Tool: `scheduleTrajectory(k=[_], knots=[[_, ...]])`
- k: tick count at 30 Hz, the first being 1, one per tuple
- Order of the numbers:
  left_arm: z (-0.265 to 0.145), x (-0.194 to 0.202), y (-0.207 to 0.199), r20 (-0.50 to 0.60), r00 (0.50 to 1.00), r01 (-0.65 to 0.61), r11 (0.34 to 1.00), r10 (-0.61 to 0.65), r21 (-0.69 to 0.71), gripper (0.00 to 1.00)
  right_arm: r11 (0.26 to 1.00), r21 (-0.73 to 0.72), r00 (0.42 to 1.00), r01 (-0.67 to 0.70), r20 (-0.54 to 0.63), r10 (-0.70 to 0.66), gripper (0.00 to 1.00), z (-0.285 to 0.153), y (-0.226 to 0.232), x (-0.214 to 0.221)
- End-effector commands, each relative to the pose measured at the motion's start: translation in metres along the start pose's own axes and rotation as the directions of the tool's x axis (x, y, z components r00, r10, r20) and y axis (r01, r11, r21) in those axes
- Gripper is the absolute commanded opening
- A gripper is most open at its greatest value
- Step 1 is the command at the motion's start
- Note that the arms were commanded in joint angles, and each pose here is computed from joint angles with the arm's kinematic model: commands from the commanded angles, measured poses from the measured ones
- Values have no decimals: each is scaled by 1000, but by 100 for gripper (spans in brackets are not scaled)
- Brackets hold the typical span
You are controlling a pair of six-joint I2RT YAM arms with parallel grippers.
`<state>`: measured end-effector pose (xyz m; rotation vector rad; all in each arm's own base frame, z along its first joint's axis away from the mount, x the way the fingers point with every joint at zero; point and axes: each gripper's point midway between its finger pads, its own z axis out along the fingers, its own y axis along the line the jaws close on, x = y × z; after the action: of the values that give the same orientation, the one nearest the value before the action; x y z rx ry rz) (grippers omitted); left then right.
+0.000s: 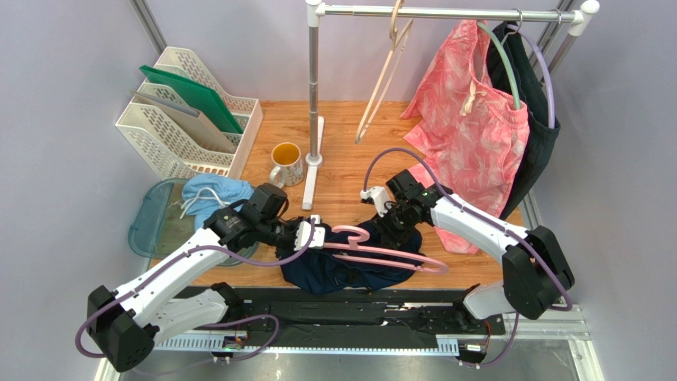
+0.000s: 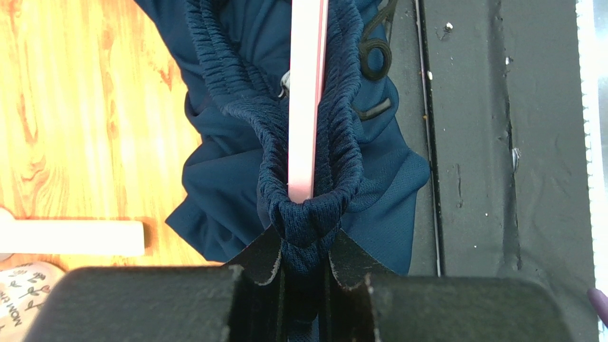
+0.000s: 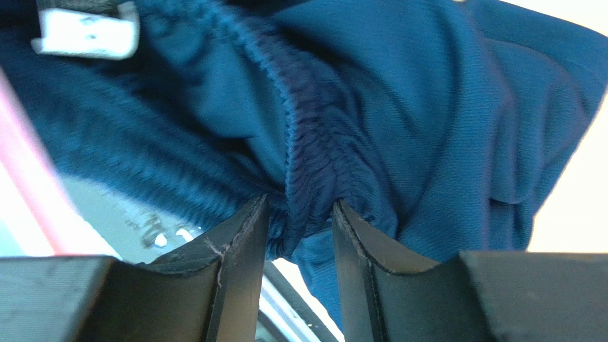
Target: Place the shorts on the hanger
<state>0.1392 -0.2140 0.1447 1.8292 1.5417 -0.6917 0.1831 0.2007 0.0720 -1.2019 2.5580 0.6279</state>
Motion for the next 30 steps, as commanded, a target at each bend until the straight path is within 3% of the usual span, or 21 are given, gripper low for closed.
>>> scheduleTrajectory(k=[1,5,7,8,9,19,30], knots=[[-8,-22,6,76,996,-33,998,37,-50,0,995,105,998,-1,61,-6,42,-1,-18,-19],[-8,-20,6,76,997,-9,998,14,-66,0,992,127,999,-27,50,20,38,5,-23,-14],[-9,-20,8,73,997,6,997,-1,-75,0,988,151,999,-28,36,23,25,8,-29,-10],[-11,-20,7,71,997,16,997,-10,-79,0,988,156,1000,-14,24,10,8,6,-29,-9],[-12,-17,8,59,998,25,996,-20,-87,0,986,165,1000,-14,23,10,0,3,-31,-9],[-44,22,16,-29,993,103,966,-113,-236,0,954,283,995,-94,65,79,0,-67,-75,14],[-63,68,21,-180,957,153,925,-226,-348,0,927,345,989,-150,64,137,0,-111,-101,45]])
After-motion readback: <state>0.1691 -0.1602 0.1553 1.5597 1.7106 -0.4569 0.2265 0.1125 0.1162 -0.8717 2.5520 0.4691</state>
